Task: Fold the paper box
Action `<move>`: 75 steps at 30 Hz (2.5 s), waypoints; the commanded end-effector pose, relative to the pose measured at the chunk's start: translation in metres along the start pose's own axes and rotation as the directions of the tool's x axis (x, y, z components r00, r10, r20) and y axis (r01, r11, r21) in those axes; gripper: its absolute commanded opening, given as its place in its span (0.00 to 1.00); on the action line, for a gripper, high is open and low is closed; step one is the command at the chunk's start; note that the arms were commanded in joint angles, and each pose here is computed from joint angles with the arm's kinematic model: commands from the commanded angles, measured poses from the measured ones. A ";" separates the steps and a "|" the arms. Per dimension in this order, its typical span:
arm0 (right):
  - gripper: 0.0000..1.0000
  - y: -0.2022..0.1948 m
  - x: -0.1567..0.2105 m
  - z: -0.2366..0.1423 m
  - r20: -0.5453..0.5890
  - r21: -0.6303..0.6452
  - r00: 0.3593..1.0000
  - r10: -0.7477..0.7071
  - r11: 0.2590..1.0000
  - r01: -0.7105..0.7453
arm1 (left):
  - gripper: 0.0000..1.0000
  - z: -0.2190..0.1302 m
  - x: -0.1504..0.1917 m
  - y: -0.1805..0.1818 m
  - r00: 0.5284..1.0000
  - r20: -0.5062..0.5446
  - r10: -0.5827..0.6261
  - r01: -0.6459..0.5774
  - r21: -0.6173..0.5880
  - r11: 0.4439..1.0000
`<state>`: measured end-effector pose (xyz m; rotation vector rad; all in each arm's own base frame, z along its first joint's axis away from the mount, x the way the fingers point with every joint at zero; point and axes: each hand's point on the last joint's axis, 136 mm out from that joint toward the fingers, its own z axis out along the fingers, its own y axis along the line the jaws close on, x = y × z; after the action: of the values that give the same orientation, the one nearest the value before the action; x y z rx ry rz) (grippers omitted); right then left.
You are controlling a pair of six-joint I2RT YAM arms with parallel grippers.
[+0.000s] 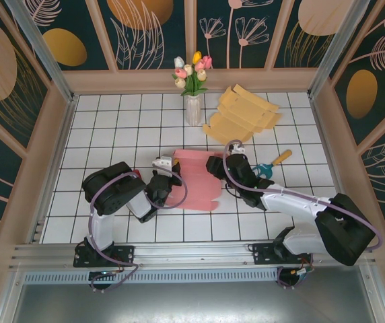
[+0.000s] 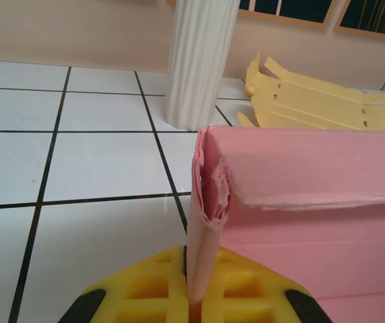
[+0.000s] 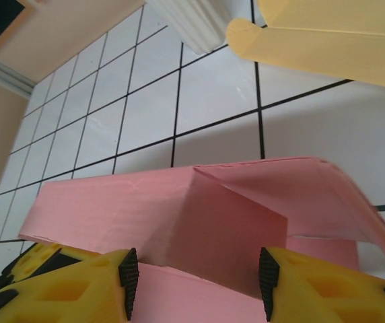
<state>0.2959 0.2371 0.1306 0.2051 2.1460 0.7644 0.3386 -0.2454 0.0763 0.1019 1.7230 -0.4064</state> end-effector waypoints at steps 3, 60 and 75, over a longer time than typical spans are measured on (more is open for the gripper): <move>0.53 0.037 -0.019 0.001 0.038 -0.142 0.999 0.026 0.990 -0.021 | 0.00 0.000 -0.006 -0.005 0.998 0.031 -0.062 0.061 0.038 0.997; 0.51 -0.018 0.016 0.025 -0.015 -0.131 0.989 -0.148 0.981 0.145 | 0.00 0.008 0.010 -0.004 0.995 -0.031 -0.098 0.098 0.010 0.995; 0.49 -0.018 0.049 0.045 -0.115 -0.175 0.979 -0.166 0.974 0.145 | 0.00 0.009 0.009 -0.007 0.992 -0.034 -0.125 0.126 0.024 0.992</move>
<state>0.2983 0.2455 0.0540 -0.0559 2.2229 0.8021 0.3416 -0.2518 0.0650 0.0449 1.7673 -0.4784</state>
